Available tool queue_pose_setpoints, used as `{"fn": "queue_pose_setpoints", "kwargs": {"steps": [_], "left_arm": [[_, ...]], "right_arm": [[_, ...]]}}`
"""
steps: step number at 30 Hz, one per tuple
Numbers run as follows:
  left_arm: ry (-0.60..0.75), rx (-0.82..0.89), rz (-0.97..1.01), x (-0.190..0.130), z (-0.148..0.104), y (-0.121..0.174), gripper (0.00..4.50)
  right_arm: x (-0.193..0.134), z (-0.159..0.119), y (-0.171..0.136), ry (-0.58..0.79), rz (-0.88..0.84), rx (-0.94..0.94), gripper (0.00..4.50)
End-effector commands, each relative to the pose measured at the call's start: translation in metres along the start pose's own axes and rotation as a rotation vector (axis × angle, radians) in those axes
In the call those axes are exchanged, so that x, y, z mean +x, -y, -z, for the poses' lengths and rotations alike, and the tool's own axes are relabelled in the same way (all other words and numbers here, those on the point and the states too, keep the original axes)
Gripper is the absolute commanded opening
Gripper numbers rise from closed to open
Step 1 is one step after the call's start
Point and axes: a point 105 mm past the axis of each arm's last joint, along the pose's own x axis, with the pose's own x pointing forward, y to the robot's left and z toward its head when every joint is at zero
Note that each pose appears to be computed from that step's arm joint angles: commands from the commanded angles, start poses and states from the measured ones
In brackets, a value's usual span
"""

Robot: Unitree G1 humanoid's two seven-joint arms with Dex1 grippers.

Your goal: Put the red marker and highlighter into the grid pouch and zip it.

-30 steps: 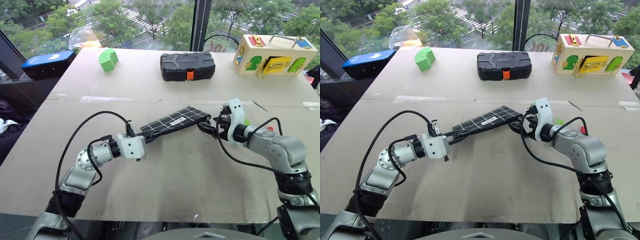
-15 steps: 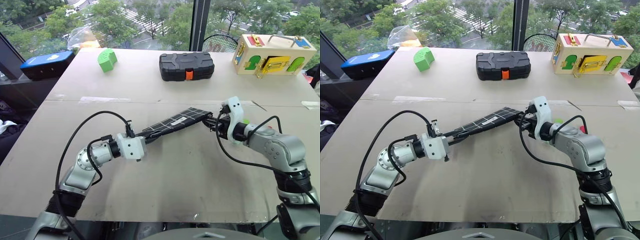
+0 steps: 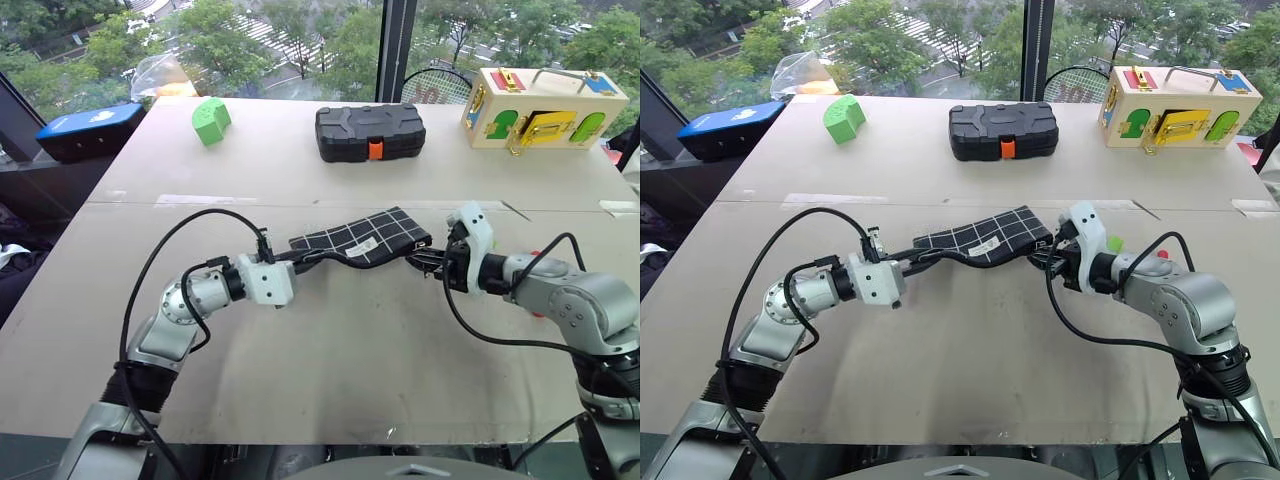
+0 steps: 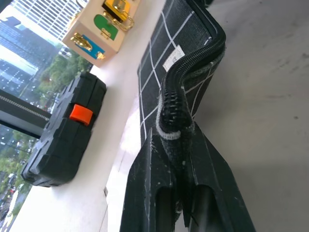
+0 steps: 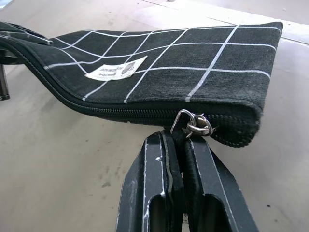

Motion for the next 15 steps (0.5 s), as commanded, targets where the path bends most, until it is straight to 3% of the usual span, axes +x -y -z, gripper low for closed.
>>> {"fn": "queue_pose_setpoints", "kwargs": {"steps": [1,15], "left_arm": [[0.057,0.005,-0.083,-0.0008,-0.013,-0.0154,0.0],[0.05,0.005,-0.15,-0.0001,-0.0148,-0.023,0.0]], "right_arm": [[-0.0039,-0.0058,0.0044,0.028,0.024,-0.007,0.06],[-0.0025,-0.0082,-0.0023,0.058,0.004,0.075,0.06]]}}
